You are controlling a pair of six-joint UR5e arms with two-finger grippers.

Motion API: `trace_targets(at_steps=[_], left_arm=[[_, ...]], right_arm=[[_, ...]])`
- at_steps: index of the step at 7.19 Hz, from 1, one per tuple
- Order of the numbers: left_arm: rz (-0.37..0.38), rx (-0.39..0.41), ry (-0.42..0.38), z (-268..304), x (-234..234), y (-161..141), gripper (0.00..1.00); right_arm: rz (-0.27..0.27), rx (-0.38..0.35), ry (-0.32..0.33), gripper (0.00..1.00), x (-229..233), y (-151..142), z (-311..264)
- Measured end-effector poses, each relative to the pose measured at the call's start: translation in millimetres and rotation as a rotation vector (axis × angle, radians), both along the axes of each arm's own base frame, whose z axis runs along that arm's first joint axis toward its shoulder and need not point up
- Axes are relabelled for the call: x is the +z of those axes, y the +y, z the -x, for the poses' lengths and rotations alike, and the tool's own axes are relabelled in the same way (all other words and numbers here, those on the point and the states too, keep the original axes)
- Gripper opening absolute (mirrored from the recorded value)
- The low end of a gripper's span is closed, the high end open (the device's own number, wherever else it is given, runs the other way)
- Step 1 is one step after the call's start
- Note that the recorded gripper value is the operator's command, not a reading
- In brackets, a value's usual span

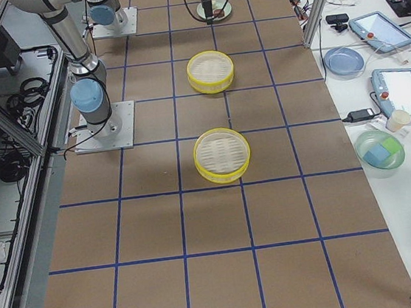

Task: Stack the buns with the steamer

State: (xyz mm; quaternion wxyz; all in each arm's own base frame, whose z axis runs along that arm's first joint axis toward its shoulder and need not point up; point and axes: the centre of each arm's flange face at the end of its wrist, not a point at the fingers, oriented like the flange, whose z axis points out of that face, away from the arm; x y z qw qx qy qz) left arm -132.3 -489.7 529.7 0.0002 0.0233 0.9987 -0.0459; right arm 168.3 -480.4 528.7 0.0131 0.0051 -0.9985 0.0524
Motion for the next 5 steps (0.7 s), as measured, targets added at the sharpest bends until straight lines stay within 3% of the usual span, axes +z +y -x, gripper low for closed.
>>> trace_targets(at_steps=[3,5], left_arm=[[-0.016,0.005,0.005,-6,-10,-9,1.00],[-0.051,0.007,0.002,-38,-39,-32,1.00]], right_arm=[[0.002,-0.001,0.004,1.00,0,-1,3],[0.009,-0.010,0.027,1.00,3,-3,16]])
